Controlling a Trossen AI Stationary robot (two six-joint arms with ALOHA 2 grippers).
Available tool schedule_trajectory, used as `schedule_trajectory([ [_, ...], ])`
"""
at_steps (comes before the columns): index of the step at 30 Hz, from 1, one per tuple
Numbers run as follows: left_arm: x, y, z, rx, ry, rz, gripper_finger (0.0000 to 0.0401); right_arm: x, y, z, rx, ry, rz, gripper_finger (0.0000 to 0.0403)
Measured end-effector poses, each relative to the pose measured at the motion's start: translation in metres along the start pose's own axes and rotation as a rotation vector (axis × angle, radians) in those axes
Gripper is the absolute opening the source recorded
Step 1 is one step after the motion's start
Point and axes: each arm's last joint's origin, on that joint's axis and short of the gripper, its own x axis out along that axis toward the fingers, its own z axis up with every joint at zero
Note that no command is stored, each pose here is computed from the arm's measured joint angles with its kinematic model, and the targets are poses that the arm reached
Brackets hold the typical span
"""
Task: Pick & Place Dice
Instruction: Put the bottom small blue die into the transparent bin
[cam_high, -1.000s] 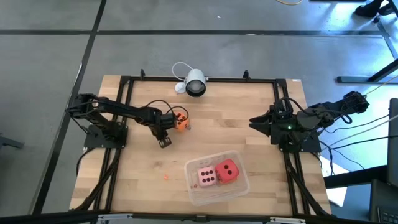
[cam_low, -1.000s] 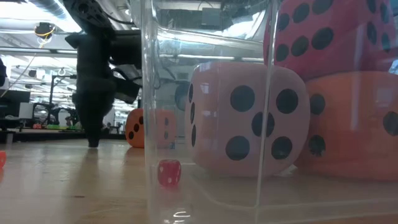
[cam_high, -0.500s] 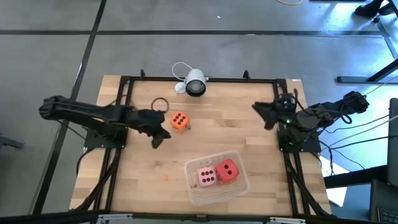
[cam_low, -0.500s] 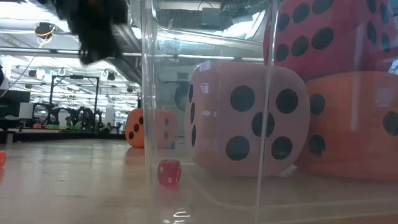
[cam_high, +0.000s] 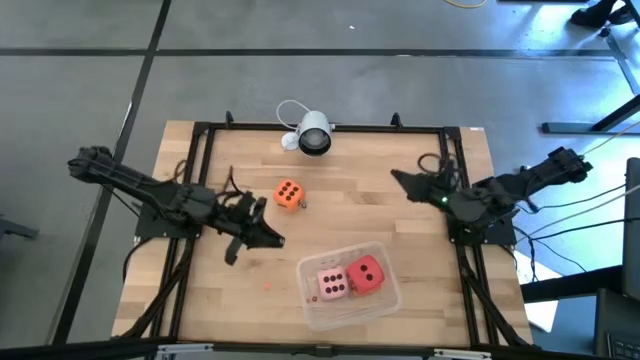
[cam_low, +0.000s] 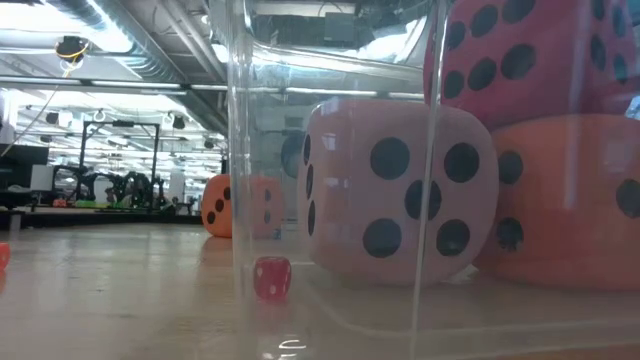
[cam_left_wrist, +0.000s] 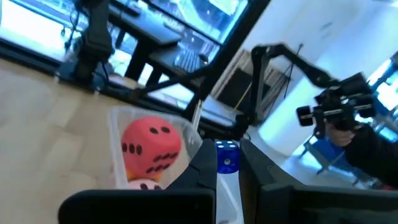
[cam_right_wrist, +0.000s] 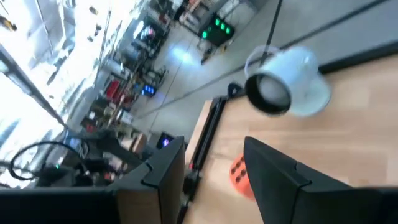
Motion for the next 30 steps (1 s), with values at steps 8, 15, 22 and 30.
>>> schedule_trajectory([
  [8,0.046,-0.01,0.0,-0.005,0.097,0.01,0.001,0.01,0.002,-0.02,-0.053,0.088,0.003,0.0164],
  [15,0.094,-0.007,-0.004,0.045,0.287,0.159,0.001,0.004,0.003,-0.013,-0.179,0.191,0.056,0.0164],
  [22,0.134,0.007,-0.018,0.043,0.397,0.252,0.001,-0.009,-0.005,0.003,-0.236,0.305,0.089,0.0164],
  [30,0.157,0.023,-0.04,0.04,0.452,0.323,0.001,-0.014,-0.01,0.01,-0.251,0.328,0.09,0.0164],
])
